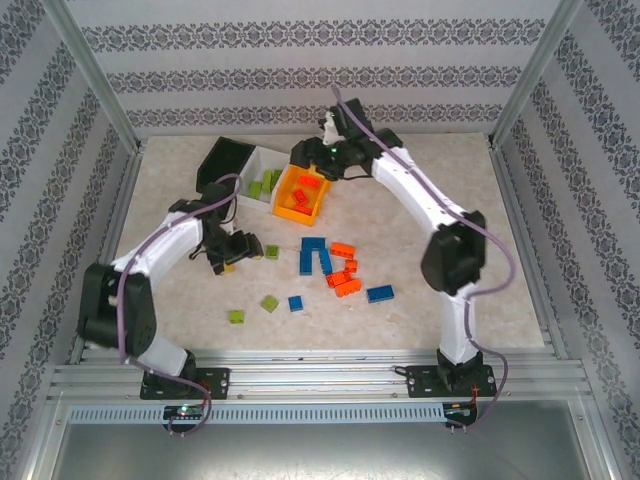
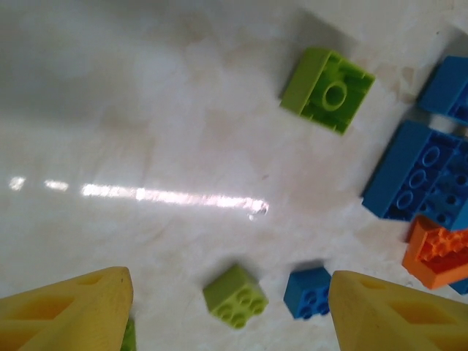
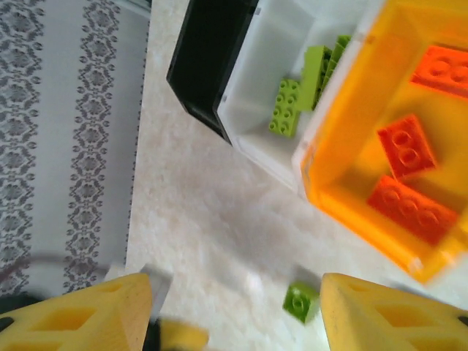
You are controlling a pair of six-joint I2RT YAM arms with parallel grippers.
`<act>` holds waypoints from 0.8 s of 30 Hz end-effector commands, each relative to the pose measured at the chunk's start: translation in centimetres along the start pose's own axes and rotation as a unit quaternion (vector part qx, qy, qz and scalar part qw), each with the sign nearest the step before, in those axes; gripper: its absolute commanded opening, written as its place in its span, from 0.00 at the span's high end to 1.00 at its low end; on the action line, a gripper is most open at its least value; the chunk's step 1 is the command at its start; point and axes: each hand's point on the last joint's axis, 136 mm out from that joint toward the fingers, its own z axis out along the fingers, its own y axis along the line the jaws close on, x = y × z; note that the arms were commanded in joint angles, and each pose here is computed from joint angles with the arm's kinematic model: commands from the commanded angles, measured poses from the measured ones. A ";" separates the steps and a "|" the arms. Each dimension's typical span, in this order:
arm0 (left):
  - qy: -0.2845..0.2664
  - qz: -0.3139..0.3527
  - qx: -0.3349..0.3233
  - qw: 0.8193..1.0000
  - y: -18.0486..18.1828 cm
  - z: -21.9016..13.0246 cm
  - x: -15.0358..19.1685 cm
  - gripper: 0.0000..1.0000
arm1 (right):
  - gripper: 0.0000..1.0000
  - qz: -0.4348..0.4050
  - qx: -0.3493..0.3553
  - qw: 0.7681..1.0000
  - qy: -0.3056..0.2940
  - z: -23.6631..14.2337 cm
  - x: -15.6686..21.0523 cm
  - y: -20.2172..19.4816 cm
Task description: Sort the legos into containers by color
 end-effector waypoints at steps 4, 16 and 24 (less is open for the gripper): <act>0.002 0.094 0.000 0.996 -4.4 3.1 -4.5 0.28 | 0.36 0.050 0.073 0.996 -0.021 -5.0 5.0 -7.7; 0.038 0.164 -0.083 0.982 -5.9 6.2 -6.4 0.29 | 0.36 0.082 0.111 0.990 -0.035 -8.5 8.5 -11.7; 0.051 0.175 -0.119 0.976 -4.7 6.6 -4.3 0.31 | 0.36 0.084 0.101 0.991 -0.024 -7.3 7.8 -11.5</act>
